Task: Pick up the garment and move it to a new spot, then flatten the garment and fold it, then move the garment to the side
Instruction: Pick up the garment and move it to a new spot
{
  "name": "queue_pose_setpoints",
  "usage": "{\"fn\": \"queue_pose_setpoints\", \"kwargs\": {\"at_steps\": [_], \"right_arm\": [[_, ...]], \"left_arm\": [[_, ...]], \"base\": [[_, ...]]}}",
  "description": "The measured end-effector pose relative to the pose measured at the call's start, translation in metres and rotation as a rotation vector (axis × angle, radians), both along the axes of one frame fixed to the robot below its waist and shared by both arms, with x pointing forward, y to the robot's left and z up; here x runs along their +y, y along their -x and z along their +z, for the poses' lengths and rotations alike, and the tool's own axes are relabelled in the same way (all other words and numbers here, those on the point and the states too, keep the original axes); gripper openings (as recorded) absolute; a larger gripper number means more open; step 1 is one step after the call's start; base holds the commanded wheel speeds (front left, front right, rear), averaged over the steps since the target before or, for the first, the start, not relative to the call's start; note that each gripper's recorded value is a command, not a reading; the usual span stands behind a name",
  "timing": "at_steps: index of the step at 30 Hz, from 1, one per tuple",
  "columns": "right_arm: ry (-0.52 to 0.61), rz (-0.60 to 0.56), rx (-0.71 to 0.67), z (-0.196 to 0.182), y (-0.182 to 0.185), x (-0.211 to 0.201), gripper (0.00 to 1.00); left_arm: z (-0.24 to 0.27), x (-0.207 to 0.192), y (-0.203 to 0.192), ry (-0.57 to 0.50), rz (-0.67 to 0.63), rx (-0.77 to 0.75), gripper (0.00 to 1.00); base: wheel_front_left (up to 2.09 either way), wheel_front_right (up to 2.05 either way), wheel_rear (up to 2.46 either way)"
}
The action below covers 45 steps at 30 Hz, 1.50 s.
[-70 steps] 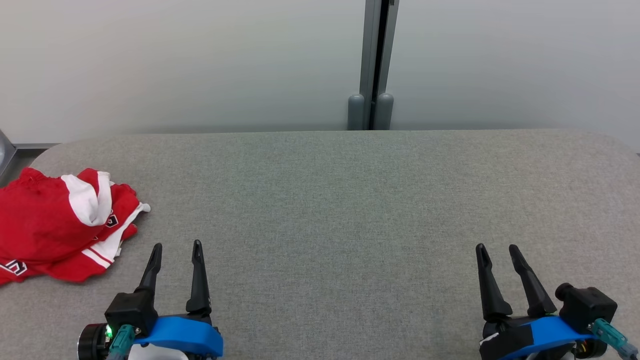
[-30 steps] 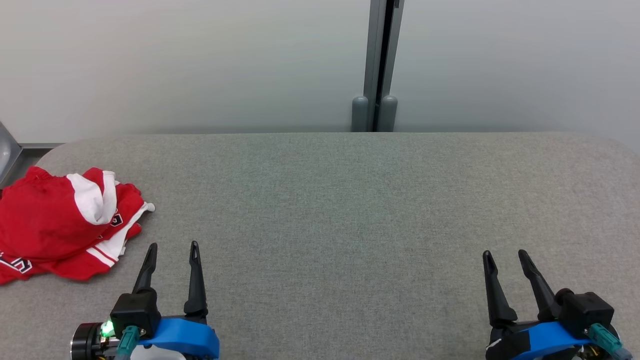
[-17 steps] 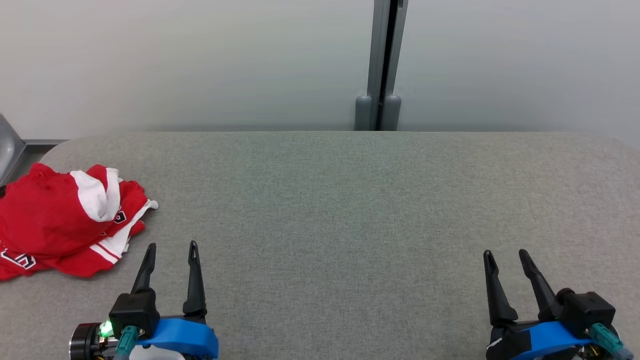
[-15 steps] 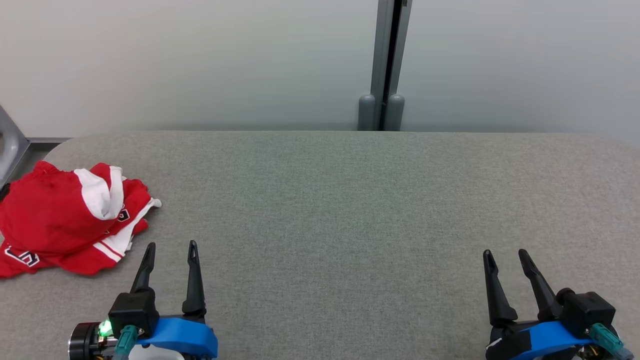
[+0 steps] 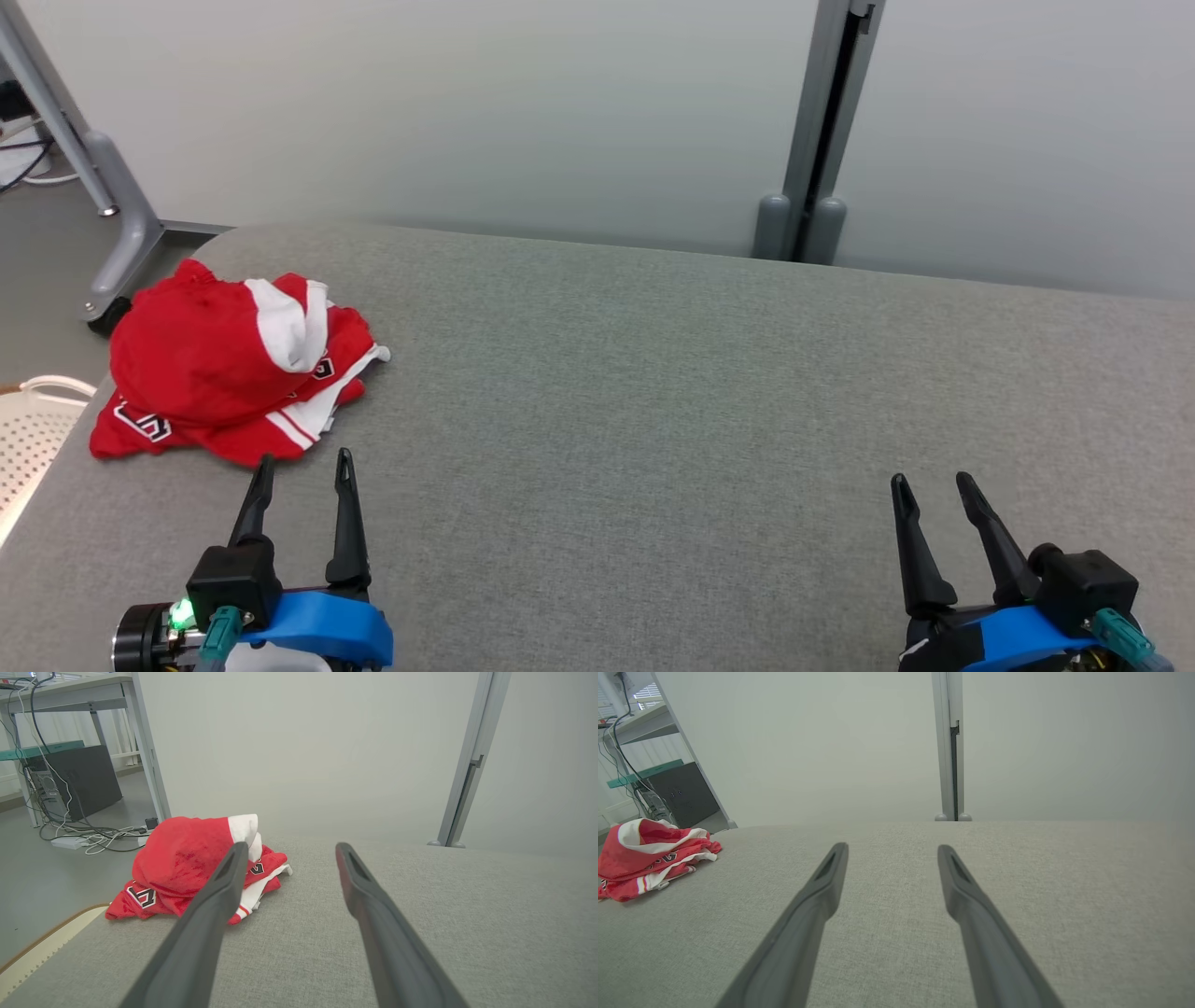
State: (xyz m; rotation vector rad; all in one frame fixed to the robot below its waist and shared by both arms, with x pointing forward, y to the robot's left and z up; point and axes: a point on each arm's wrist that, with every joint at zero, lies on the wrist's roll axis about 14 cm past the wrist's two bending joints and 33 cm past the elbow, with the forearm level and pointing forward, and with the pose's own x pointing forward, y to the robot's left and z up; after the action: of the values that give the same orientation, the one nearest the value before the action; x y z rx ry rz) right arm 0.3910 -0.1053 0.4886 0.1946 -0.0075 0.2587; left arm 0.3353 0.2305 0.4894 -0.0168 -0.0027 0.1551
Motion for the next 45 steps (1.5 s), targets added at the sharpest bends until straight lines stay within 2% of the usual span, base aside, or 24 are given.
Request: {"fn": "queue_pose_setpoints", "kwargs": {"at_steps": [27, 38, 45], "right_arm": [[-0.008, 0.274, 0.038, -0.011, -0.010, 0.098, 1.00], [-0.005, 0.263, 0.041, -0.013, -0.010, 0.093, 1.00], [0.001, 0.227, 0.051, -0.019, -0.016, 0.081, 1.00]], "left_arm": [[0.003, 0.084, 0.077, -0.015, 0.310, 0.009, 1.00], [0.001, 0.083, 0.074, -0.001, 0.313, 0.006, 1.00], [0.014, 0.082, 0.043, -0.018, 0.259, -0.023, 1.00]], "base": [[0.00, 0.00, 0.00], [0.00, 0.00, 0.00], [0.00, 0.00, 0.00]]}}
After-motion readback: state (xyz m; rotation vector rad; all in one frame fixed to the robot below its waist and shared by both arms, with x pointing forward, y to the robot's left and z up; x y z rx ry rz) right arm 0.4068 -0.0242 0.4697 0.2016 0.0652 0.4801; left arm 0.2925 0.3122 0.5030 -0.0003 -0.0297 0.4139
